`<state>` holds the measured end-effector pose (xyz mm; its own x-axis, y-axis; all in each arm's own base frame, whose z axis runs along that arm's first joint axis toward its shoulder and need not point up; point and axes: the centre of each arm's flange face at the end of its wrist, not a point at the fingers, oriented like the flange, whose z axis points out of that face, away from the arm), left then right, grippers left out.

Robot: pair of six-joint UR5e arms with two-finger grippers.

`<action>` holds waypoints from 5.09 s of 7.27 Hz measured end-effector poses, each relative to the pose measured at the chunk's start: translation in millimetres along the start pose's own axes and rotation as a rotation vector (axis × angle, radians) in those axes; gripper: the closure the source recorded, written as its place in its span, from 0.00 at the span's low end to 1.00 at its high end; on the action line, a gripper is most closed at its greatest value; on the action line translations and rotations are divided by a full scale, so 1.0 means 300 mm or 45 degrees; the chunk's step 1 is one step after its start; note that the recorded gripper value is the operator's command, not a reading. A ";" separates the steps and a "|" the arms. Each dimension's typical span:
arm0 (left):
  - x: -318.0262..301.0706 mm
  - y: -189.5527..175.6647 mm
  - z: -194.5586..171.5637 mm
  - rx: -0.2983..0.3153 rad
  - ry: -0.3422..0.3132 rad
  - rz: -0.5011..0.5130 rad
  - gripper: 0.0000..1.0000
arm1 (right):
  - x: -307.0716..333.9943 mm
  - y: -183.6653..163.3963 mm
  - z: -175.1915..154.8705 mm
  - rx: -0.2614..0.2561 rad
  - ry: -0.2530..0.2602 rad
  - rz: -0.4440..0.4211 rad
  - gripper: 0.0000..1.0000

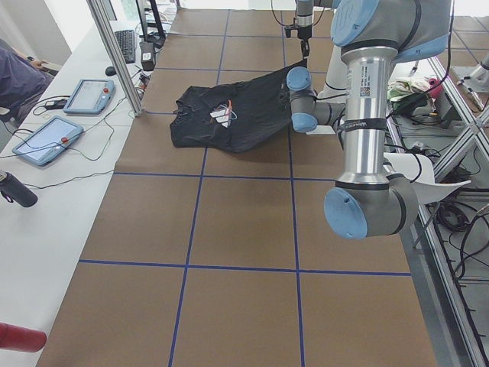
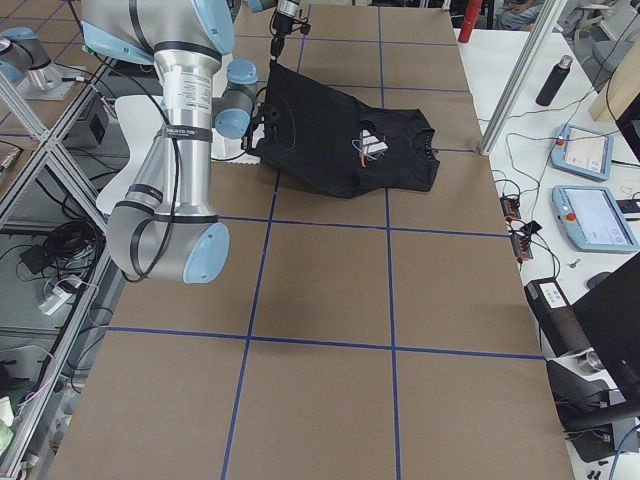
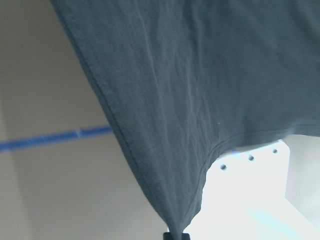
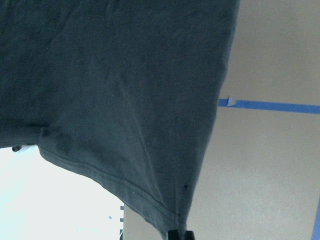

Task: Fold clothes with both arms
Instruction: 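Lift the hem with both grippers and fold it toward the collar, then lower the folded hem onto the collar edge with both grippers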

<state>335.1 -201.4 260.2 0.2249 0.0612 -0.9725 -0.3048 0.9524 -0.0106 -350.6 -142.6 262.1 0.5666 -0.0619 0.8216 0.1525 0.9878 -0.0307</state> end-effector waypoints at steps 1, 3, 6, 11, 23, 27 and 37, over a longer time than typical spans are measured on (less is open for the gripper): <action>0.006 0.005 -0.023 0.002 0.003 -0.004 1.00 | -0.017 0.024 -0.044 -0.013 -0.003 -0.010 1.00; -0.059 -0.142 -0.041 0.142 -0.067 -0.075 1.00 | -0.021 -0.029 -0.067 0.079 0.019 0.019 1.00; -0.108 -0.480 -0.095 0.423 -0.122 -0.166 1.00 | -0.009 -0.292 -0.015 0.288 0.077 0.151 1.00; -0.023 -0.813 -0.318 0.721 -0.158 -0.258 1.00 | 0.033 -0.601 -0.180 0.538 0.039 0.336 1.00; -0.159 -1.404 -0.265 0.894 -0.360 -0.348 1.00 | 0.007 -1.604 -0.246 0.605 0.206 0.544 1.00; -0.321 -1.541 -0.158 0.816 -0.510 -0.255 1.00 | 0.106 -1.713 -0.094 0.591 0.218 0.533 1.00; -0.396 -1.451 -0.175 0.653 -0.504 0.138 0.00 | 0.189 -1.730 -0.074 0.432 0.205 0.340 0.00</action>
<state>392.4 -639.0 368.1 0.5710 0.1766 -0.8017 0.1133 0.9503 0.2900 -379.7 -662.0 312.0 0.6729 0.2063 0.7104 -0.2746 0.9614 -0.0192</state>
